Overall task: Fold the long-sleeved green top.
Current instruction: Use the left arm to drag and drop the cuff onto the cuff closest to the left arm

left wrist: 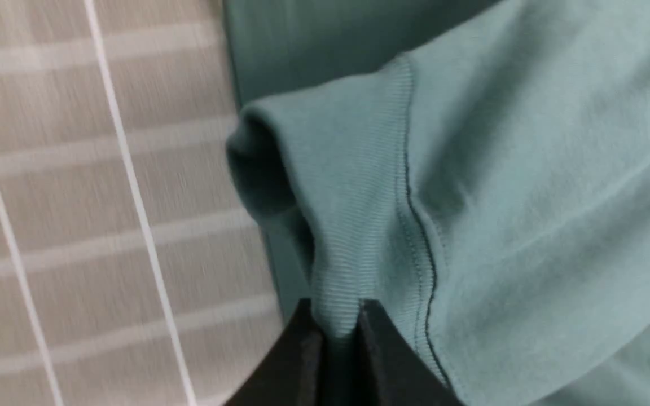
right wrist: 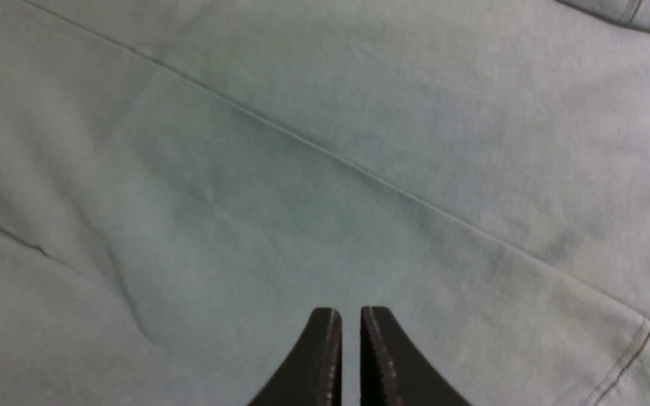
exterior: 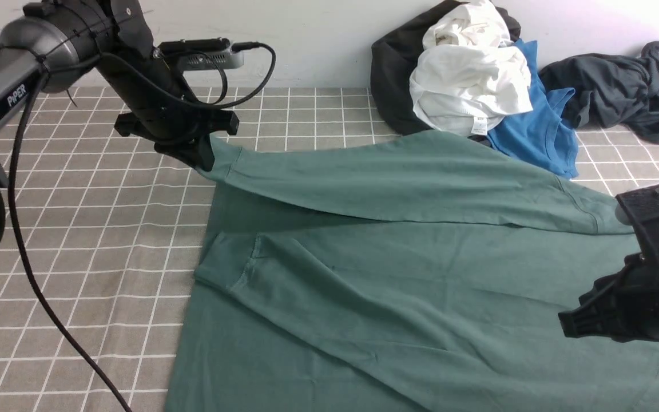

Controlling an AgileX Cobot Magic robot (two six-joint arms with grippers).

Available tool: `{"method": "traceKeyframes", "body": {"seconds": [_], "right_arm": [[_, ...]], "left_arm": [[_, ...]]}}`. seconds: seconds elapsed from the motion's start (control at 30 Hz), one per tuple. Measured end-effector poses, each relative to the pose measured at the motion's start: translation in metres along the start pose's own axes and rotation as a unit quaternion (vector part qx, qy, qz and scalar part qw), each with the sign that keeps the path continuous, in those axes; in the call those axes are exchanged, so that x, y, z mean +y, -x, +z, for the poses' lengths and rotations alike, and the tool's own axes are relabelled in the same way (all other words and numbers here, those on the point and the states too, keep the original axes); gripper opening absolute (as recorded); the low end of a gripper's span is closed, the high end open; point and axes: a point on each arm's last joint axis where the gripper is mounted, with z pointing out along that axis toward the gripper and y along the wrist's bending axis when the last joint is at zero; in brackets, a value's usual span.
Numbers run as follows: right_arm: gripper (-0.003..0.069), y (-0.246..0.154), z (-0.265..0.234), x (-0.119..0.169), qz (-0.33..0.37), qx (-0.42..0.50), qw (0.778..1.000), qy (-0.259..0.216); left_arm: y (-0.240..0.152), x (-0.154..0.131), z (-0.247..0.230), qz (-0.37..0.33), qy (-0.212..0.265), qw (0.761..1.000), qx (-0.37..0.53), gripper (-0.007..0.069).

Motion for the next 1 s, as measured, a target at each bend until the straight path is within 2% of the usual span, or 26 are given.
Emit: {"method": "traceKeyframes", "body": {"seconds": [0.23,0.37,0.63,0.73,0.87,0.9,0.93,1.0], "right_arm": [[0.0050,-0.002,-0.003,-0.002,-0.012,0.009,1.000,-0.010],[0.0050,-0.002,-0.005,-0.003,-0.013,0.008,1.000,-0.012],[0.0050,-0.003,-0.005,-0.003,-0.013,0.010,1.000,-0.012],[0.0050,-0.003,-0.005,-0.003,-0.013,0.010,1.000,-0.012],[0.0050,-0.003,-0.005,-0.002,-0.002,0.012,1.000,-0.006],[0.0050,-0.004,-0.005,-0.001,0.005,0.017,1.000,-0.004],[0.0050,-0.004,-0.005,-0.001,0.008,0.018,1.000,-0.003],[0.0050,-0.007,-0.006,0.000,0.022,0.036,0.999,0.005]], "left_arm": [[-0.043,-0.009,-0.009,0.000,0.001,0.998,0.063,0.0026],[-0.079,-0.017,-0.024,0.000,0.001,0.995,0.096,0.0026],[-0.119,-0.040,-0.026,0.031,0.005,0.990,0.135,0.0038],[-0.134,-0.040,-0.013,0.044,0.022,0.986,0.159,0.0078],[-0.149,-0.033,-0.006,0.055,0.047,0.980,0.184,0.0233],[-0.152,-0.034,-0.010,0.055,0.050,0.980,0.182,0.0296],[-0.153,-0.035,-0.012,0.057,0.050,0.981,0.181,0.0305],[-0.162,-0.044,-0.026,0.069,0.052,0.982,0.167,0.0388]]}}
